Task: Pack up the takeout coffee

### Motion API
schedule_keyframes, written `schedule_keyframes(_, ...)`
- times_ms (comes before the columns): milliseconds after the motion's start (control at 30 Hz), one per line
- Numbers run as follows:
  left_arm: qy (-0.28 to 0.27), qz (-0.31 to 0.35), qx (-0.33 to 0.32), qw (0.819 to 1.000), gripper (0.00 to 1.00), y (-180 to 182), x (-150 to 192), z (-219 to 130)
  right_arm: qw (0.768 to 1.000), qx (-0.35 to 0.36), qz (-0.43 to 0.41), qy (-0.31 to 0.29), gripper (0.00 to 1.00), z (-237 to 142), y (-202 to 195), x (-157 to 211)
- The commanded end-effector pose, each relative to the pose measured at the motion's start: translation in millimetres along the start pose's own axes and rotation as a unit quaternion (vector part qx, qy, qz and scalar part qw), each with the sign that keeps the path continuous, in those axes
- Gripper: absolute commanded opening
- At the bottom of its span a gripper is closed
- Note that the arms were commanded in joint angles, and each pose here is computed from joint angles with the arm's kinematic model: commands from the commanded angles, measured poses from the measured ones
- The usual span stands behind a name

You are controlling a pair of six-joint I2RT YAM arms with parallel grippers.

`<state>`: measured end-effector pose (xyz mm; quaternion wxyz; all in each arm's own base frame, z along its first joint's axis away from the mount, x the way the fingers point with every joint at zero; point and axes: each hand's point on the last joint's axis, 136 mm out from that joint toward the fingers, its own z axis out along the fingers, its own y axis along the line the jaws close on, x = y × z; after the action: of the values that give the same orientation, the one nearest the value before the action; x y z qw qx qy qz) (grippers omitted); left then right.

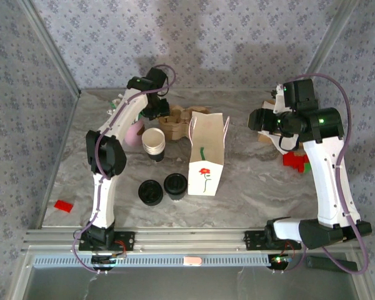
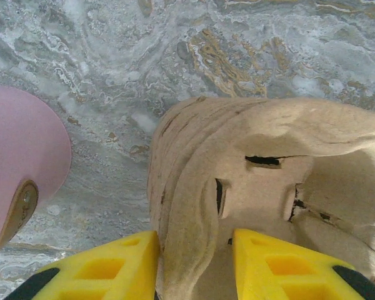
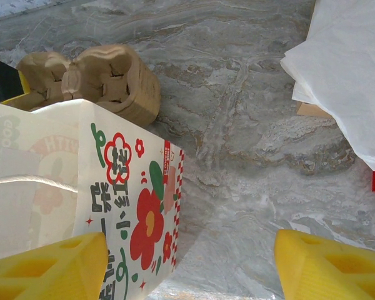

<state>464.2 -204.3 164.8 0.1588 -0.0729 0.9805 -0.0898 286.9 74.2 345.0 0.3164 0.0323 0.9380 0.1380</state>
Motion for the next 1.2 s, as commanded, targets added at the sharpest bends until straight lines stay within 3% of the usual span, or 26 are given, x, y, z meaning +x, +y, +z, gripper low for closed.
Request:
schedule_keyframes(0,0.015,-0.003,-0.003,1.000,0.34,3.4,3.4,11.0,1.000,0.004,-0.007,-0.005,0.73,-2.9,-1.9,-0.1)
schedule_keyframes(767,-0.030,0.007,0.033,0.999,0.15,-18.9,-12.4,-40.5,1.000,0.005,-0.005,0.000,0.73,-0.9,-3.1,2.3)
schedule_keyframes(1167,-0.031,0.014,0.028,0.999,0.20,-19.3,-9.7,-43.8,1.000,0.006,-0.005,-0.005,0.73,-7.6,-2.6,2.4)
